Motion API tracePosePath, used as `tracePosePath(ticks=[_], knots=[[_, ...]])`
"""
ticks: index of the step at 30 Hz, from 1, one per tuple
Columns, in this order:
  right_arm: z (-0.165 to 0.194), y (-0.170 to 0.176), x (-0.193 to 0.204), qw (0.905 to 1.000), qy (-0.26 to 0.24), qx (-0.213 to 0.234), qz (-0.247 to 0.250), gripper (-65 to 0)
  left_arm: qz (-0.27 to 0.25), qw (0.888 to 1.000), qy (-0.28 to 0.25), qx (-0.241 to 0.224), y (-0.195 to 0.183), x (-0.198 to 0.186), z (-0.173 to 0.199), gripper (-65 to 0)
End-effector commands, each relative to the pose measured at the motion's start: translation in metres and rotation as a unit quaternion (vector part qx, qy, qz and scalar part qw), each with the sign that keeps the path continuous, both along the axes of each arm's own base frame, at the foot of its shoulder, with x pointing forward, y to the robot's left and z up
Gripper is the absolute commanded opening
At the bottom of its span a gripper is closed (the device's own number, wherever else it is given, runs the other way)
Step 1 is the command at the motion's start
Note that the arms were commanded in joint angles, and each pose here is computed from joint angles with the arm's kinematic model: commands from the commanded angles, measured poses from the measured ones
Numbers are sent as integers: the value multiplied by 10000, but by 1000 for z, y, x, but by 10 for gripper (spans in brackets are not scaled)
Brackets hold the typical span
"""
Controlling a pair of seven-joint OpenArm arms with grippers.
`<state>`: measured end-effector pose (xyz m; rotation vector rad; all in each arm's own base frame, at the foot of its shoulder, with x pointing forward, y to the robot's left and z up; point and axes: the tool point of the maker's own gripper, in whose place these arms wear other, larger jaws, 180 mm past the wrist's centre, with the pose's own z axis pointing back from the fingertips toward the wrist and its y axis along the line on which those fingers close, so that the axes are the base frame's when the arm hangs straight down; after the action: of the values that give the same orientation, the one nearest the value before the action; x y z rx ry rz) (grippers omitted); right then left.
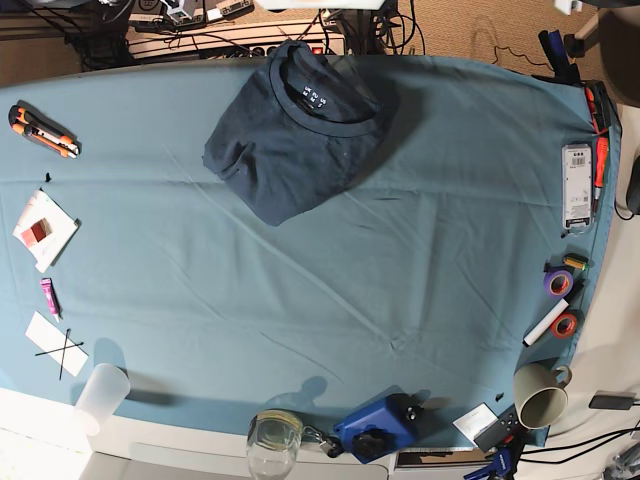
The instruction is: Fold the T-shirt properly
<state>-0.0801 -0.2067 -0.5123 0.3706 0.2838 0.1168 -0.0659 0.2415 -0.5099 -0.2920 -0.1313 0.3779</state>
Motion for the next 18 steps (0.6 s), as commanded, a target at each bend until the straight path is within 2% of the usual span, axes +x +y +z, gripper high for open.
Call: tracePosePath(ticks=[1, 4, 6, 9, 14, 18], knots=[[-4, -5, 5, 10000, -45, -19, -68, -650, -183, 9998, 9, 57, 1, 0, -4, -650], [-24, -12, 19, 9993, -164, -71, -326, -650, -763, 9968, 171, 172, -16, 1, -30, -650], [-36, -20, 28, 9987, -253, -174, -405, -650, -1167, 9919, 276, 412, -25, 3, -47, -650], [-52, -29, 33, 9987, -238, -260, -359, -650, -1594, 9849, 314, 604, -44, 9, -68, -650], [-74, -36, 34, 9989, -228, -312, 252, -650, -1899, 9789, 321, 686, -71, 15, -90, -650], [-88, -21, 43, 9955, -481, -127, 805, -650, -1857, 9796, 289, 708, -80, 14, -106, -650]])
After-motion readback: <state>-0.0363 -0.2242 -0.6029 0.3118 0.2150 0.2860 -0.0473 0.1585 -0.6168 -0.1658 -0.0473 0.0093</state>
